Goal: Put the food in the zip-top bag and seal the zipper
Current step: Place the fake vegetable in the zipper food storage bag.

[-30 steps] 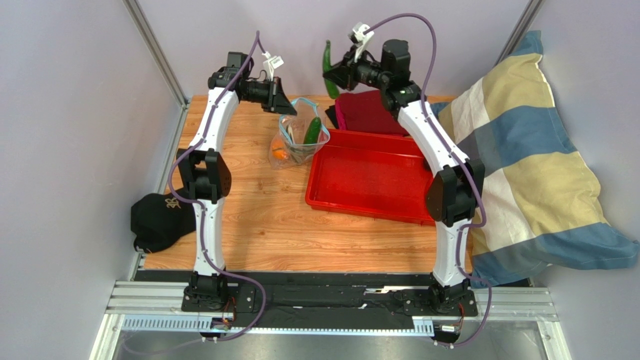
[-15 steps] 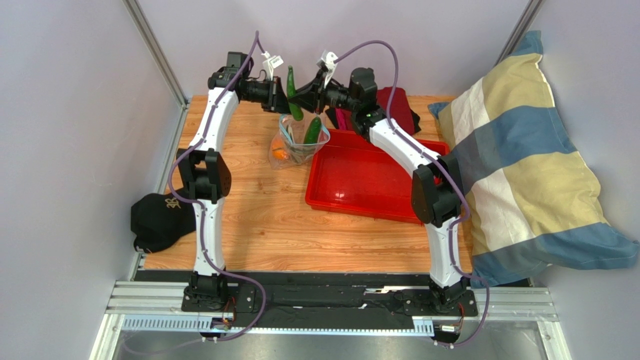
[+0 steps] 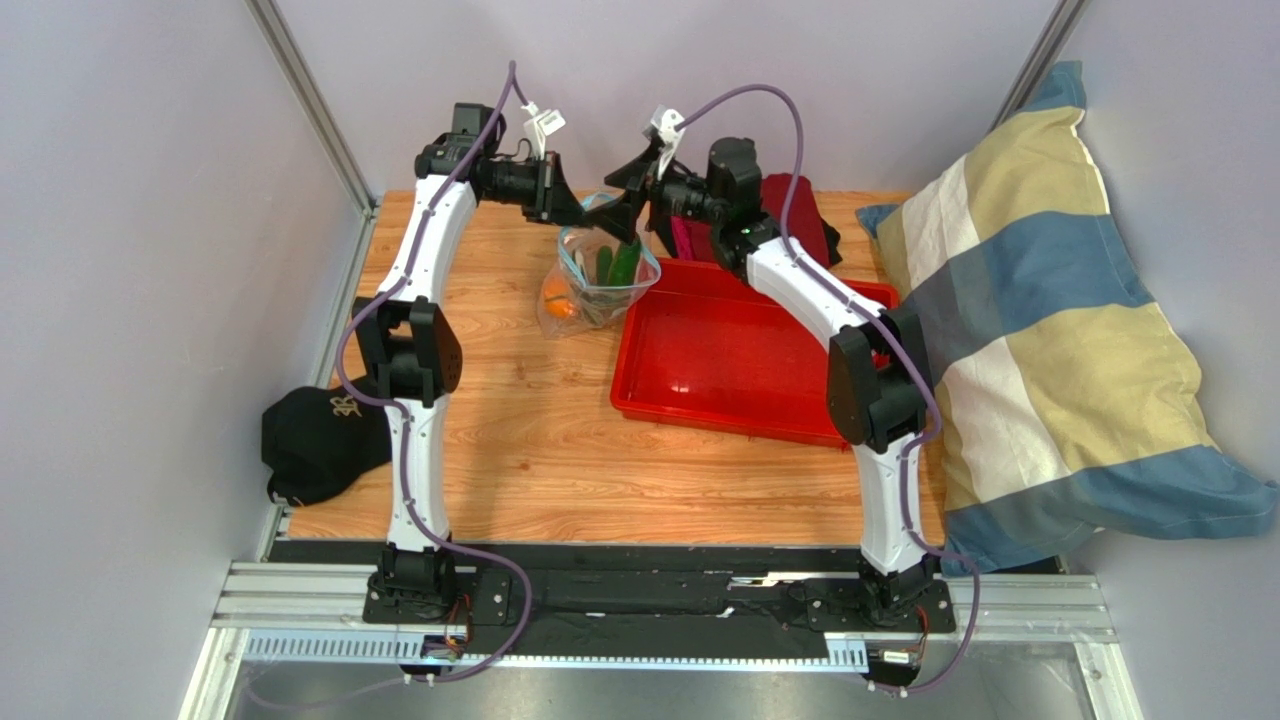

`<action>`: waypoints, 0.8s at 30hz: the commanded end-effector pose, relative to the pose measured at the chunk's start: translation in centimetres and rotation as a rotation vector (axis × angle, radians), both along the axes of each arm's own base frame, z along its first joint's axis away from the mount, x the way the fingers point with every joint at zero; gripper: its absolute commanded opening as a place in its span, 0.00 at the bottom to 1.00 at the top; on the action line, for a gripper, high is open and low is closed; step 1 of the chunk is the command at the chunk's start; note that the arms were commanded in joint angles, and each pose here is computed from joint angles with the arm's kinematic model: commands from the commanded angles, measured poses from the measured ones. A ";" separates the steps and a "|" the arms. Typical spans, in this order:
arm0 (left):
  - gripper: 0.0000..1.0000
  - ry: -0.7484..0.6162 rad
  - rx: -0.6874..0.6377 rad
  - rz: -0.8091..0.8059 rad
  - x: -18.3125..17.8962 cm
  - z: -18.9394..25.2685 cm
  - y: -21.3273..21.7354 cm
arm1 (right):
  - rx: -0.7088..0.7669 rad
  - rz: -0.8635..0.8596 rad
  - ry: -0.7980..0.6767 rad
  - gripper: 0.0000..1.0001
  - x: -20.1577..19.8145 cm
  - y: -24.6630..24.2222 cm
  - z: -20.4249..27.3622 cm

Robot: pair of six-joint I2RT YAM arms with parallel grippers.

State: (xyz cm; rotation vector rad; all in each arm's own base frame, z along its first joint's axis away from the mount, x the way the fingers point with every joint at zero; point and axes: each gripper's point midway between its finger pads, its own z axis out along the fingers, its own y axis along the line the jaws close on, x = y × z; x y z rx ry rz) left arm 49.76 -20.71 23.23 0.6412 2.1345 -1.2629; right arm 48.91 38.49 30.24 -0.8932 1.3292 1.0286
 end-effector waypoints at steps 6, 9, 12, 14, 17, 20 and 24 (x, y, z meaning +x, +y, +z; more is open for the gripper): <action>0.00 -0.025 -0.026 -0.010 0.3 0.5 0.2 | -0.230 -0.274 0.039 0.84 1.6 -14.9 5.1; 0.00 -0.026 -0.030 -0.012 0.4 0.5 0.2 | -0.437 -0.381 0.156 0.84 -0.2 -20.8 1.1; 0.00 -0.008 -0.040 -0.007 0.3 0.6 0.2 | -0.652 -0.500 0.288 0.85 -3.3 -26.6 -4.0; 0.00 -0.006 -0.042 -0.007 0.4 0.6 0.1 | -0.775 -0.591 0.343 0.85 -4.9 -30.4 -6.9; 0.00 -0.008 -0.042 -0.007 0.4 0.6 0.1 | -0.886 -0.668 0.441 0.85 -6.9 -34.2 -10.3; 0.00 -0.009 -0.045 -0.009 0.4 0.7 0.1 | -1.007 -0.695 0.500 0.85 -7.7 -36.8 -13.3; 0.00 -0.009 -0.046 -0.010 0.3 0.7 0.1 | -1.124 -0.674 0.560 0.84 -7.8 -38.6 -16.6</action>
